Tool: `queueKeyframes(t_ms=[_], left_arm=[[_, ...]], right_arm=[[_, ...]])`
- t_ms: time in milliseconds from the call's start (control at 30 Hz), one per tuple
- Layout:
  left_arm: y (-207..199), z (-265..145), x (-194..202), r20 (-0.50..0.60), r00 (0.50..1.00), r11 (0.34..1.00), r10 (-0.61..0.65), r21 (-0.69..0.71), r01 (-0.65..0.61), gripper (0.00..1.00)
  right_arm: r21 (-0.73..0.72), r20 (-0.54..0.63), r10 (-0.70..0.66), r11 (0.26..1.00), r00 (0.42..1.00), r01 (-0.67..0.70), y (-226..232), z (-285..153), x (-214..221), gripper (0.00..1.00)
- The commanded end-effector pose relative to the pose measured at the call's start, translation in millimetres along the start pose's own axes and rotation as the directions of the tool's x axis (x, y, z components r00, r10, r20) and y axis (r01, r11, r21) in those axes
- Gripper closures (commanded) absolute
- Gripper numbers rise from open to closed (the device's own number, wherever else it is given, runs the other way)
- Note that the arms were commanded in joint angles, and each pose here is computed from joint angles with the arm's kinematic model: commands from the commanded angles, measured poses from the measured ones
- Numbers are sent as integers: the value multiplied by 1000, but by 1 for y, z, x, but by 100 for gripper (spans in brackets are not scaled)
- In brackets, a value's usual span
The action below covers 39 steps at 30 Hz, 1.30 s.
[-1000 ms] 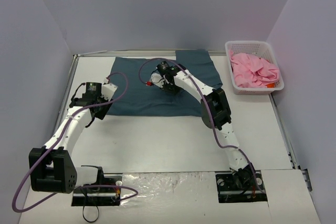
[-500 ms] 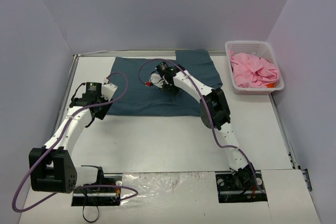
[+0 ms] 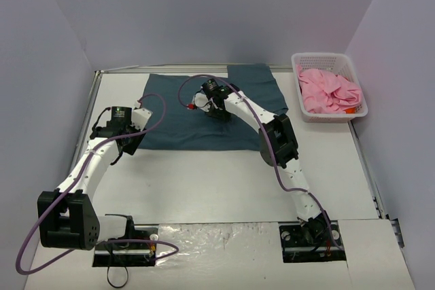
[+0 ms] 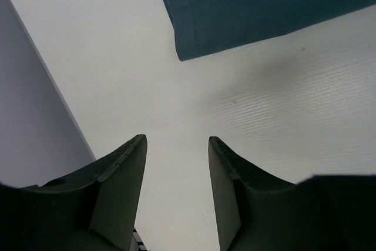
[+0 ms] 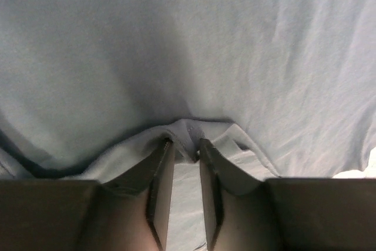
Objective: Fold and stack the t-shirts
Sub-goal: Fold the flattened tshirt in 1/3 of the way
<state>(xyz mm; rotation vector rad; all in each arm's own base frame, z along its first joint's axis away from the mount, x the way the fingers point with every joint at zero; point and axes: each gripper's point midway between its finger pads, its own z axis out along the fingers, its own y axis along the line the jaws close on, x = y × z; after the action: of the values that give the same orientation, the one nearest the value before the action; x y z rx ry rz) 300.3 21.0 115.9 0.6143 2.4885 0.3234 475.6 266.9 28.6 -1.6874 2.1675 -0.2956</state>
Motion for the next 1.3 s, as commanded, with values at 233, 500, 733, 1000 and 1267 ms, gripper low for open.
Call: queueKeyframes(t_ms=[233, 500, 733, 1000, 1267], left_arm=[[3, -2, 0, -3, 1000, 1000, -3, -8, 3, 55], [3, -2, 0, -3, 1000, 1000, -3, -6, 3, 55], [-1, -2, -1, -1, 1000, 1000, 20, 24, -20, 55], [-8, 6, -12, 36, 996, 995, 87, 50, -89, 55], [-25, 28, -13, 68, 987, 981, 148, 119, -155, 55]], right_arm=[[70, 57, 4, 998, 998, -8, -13, -11, -22, 68], [168, 90, 46, 984, 995, -61, -34, -20, -31, 64], [198, 103, 100, 973, 990, -119, -38, -58, -15, 59], [177, 60, 169, 968, 984, -178, -19, -102, 47, 57], [110, 26, 228, 967, 973, -229, 23, -135, 105, 51]])
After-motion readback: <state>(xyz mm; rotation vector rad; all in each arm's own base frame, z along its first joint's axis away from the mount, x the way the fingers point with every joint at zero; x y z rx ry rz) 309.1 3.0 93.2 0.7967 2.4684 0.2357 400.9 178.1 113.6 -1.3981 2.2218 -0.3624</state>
